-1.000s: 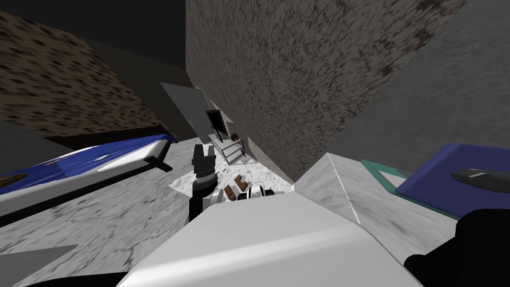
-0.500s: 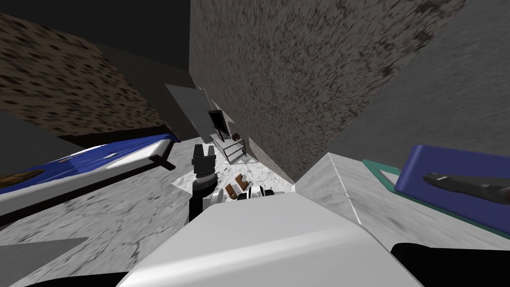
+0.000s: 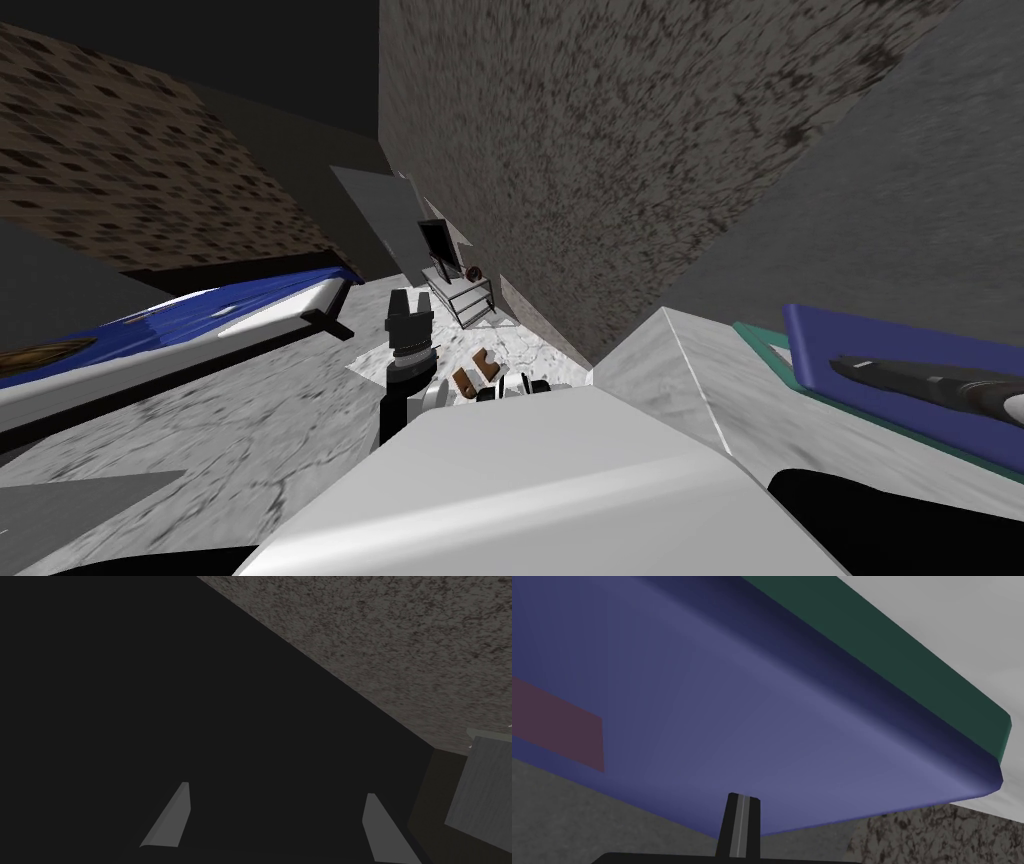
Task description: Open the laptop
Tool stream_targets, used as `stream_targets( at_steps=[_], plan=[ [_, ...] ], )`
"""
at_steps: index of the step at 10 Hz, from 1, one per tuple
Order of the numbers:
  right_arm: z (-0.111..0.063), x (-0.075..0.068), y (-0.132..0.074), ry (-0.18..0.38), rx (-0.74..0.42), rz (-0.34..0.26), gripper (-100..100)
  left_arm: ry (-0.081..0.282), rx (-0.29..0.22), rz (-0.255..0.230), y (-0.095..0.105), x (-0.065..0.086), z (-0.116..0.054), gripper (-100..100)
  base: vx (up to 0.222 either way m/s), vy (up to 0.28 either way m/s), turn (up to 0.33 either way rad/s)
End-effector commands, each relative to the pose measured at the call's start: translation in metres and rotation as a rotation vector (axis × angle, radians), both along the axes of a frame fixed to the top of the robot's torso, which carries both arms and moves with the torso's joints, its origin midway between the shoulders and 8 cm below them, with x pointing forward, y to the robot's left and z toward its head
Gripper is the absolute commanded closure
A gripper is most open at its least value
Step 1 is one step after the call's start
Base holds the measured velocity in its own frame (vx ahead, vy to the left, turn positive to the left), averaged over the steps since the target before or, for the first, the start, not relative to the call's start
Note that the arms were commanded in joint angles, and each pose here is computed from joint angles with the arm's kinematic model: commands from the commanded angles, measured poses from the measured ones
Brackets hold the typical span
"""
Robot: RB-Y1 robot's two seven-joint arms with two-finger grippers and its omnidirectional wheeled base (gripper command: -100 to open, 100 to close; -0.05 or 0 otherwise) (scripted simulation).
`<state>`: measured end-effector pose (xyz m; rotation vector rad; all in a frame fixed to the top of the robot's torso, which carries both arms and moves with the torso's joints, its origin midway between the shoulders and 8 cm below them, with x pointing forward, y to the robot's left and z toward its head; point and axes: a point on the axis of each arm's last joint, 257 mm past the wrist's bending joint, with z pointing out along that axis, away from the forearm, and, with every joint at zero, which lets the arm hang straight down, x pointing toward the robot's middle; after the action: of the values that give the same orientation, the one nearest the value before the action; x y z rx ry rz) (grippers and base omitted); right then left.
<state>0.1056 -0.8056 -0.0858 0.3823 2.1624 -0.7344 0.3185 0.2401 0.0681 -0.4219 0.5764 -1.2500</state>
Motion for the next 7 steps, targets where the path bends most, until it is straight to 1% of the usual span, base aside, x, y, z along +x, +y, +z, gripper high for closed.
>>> stream_targets(
  at_steps=[1, 3, 4, 5, 6, 7],
  plan=[
    [-0.022, 0.004, -0.003, 0.02, 0.052, 0.014, -100, 0.0, 0.0, 0.0, 0.0, 0.0, 0.0, 0, -0.094, 0.032, 0.084],
    [-0.025, -0.012, -0.021, 0.01, 0.044, -0.038, -100, 0.0, 0.0, 0.0, 0.0, 0.0, 0.0, 0, -0.029, 0.011, -0.008],
    [-0.032, -0.006, -0.018, -0.003, 0.056, -0.032, -100, 0.0, 0.0, 0.0, 0.0, 0.0, 0.0, 0, 0.008, 0.003, -0.008],
    [-0.038, 0.007, -0.016, 0.016, 0.084, 0.001, -100, 0.0, 0.0, 0.0, 0.0, 0.0, 0.0, 0, -0.058, 0.028, 0.074],
    [-0.045, 0.002, -0.021, 0.014, 0.093, -0.015, -100, 0.0, 0.0, 0.0, 0.0, 0.0, 0.0, 0, -0.088, 0.037, 0.088],
    [-0.049, -0.005, -0.029, 0.007, 0.092, -0.041, -100, 0.0, 0.0, 0.0, 0.0, 0.0, 0.0, 0, -0.053, 0.018, 0.065]
  ],
)
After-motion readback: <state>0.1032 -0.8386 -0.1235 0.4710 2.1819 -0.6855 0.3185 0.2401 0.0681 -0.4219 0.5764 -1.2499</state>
